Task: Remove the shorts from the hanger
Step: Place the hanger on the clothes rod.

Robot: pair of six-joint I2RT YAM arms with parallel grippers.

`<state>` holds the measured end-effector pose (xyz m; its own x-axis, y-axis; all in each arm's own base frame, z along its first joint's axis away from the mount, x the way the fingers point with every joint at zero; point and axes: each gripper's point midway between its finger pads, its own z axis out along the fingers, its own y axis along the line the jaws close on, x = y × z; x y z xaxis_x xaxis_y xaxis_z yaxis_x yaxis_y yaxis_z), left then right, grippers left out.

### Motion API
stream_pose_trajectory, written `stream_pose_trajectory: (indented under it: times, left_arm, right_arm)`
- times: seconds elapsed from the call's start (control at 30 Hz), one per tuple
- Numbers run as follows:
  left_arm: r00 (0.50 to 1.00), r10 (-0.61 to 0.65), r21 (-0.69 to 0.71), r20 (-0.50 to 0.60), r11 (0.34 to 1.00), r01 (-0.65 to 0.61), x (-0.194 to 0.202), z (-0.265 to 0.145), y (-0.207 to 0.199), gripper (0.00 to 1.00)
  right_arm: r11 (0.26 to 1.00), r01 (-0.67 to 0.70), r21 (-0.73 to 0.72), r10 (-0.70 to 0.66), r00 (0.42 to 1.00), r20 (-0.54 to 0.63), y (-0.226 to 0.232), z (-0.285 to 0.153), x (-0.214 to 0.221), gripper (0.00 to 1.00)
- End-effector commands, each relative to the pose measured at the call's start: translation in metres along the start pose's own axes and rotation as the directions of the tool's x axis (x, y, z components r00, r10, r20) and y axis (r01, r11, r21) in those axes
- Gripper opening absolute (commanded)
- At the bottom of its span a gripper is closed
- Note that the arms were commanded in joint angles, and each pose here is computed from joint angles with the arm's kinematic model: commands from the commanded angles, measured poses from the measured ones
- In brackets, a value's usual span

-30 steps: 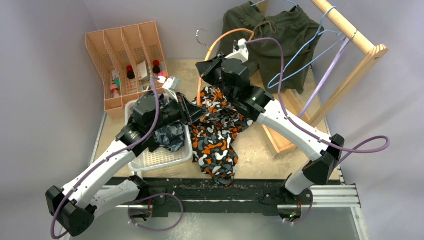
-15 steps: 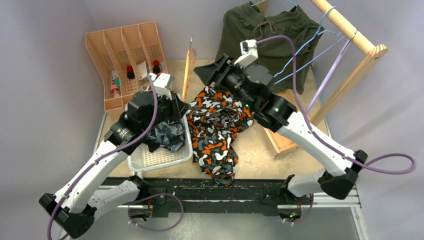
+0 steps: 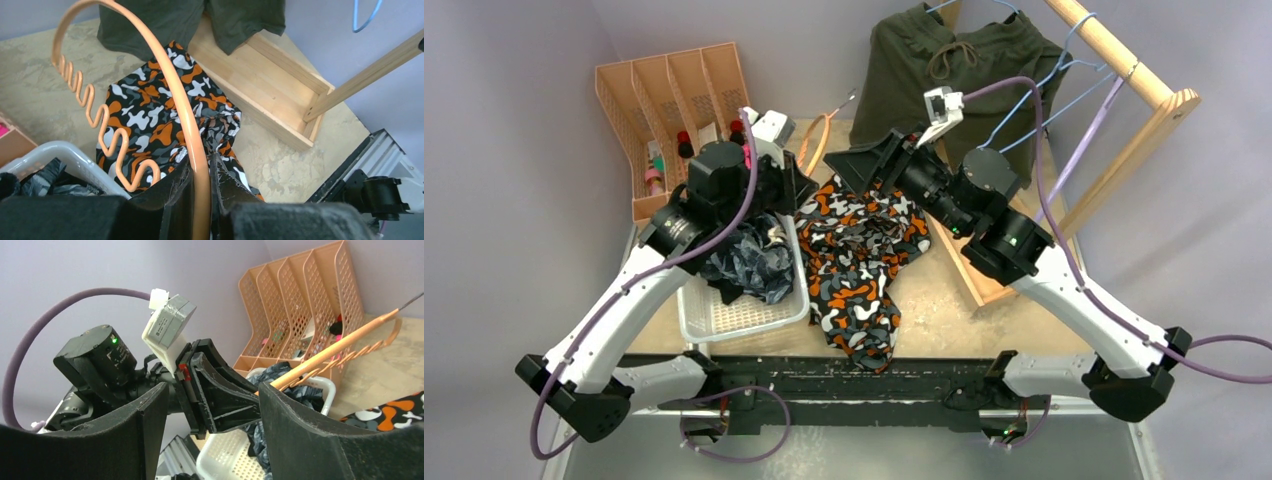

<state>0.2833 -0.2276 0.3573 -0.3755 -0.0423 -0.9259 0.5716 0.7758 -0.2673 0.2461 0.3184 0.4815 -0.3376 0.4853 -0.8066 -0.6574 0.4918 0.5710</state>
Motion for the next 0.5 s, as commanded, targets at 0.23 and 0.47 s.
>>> stream_pose_trajectory:
  times: [0.23,0.47]
  left_arm:
    - [0.971,-0.002,0.317,0.24,0.945,-0.076,-0.096,-0.033,-0.073,0.0]
    - [0.945,-0.133,0.391,0.298,0.921,0.006,-0.137,-0.025,-0.087,0.0]
  right_arm:
    - [0.979,0.162,-0.124,-0.142,0.977,0.158,0.06,-0.05,-0.088,0.68]
    - [0.997,0.067,-0.026,-0.056,0.957,0.286,0.059,-0.078,-0.136,0.69]
